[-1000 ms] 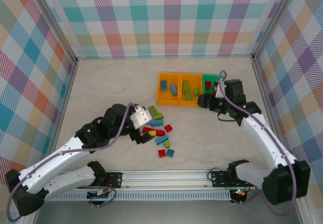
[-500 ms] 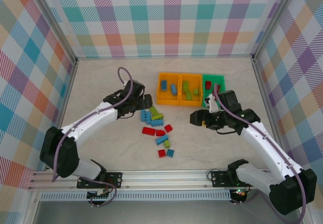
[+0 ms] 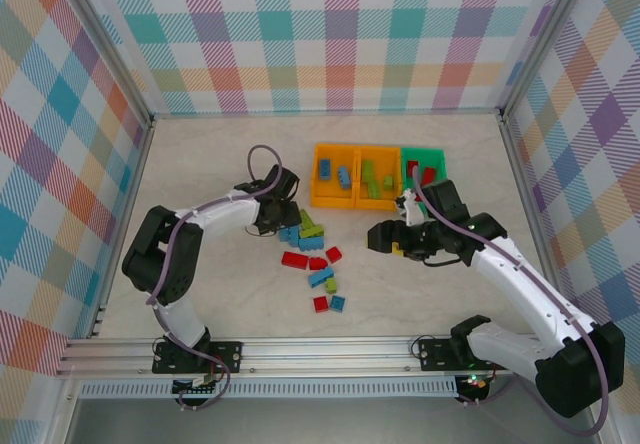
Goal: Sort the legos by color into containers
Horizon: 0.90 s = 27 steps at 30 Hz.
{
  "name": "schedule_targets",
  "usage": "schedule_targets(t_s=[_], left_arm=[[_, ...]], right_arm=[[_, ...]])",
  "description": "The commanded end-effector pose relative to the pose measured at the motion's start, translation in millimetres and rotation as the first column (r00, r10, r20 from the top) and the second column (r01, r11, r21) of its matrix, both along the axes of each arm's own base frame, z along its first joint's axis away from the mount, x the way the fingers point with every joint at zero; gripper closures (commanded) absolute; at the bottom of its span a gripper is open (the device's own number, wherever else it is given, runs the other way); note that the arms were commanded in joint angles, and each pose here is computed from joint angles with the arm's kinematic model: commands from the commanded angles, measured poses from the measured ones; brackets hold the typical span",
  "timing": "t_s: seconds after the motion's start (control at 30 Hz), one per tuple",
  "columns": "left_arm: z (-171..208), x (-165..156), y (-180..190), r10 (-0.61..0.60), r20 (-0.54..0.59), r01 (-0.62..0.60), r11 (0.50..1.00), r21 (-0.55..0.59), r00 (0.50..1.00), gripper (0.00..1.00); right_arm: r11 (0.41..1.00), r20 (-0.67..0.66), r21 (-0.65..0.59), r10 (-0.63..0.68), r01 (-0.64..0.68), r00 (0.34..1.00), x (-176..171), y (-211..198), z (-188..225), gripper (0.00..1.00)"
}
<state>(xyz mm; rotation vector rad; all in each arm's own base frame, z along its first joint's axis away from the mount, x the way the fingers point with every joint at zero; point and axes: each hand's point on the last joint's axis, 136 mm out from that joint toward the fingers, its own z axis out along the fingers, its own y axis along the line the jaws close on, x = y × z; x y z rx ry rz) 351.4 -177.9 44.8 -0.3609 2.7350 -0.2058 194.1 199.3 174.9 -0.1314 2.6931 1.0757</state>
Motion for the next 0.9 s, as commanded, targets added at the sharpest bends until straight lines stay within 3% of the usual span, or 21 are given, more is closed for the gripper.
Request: schedule_targets(t_s=[0.0,0.1,0.4,0.5,0.67,0.77,0.87], left_arm=[[1,12,-2,0.017,0.012,-0.017,1.0,-0.012,1.0,0.44],[-5,11,1,0.024,0.001,-0.024,1.0,0.001,1.0,0.56],[7,7,9,0.027,0.011,-0.028,0.999,0.015,1.0,0.79],[37,8,0,0.0,0.061,0.003,0.999,-0.049,0.998,0.85],[126,18,-40,-0.068,0.246,0.121,0.971,-0.204,0.967,0.86],[168,33,-64,-0.117,0.371,0.197,0.963,-0.186,0.921,0.86],[185,62,-81,-0.147,0.463,0.23,0.965,-0.127,0.874,0.86]], right_arm=[[1.0,0.002,0.012,0.016,-0.016,1.0,-4,4,11,0.2],[1.0,0.01,0.012,0.014,-0.014,1.0,-4,4,14,0.2],[1.0,0.039,0.027,0.014,-0.015,0.999,-1,10,27,0.2],[0.999,0.05,0.036,0.016,-0.018,0.999,-2,12,33,0.2],[0.997,0.132,0.074,-0.018,0.008,0.991,6,16,51,0.19],[0.993,0.198,0.057,-0.115,0.106,0.973,19,4,56,0.18],[0.984,0.23,0.057,-0.178,0.169,0.957,26,-4,59,0.17]])
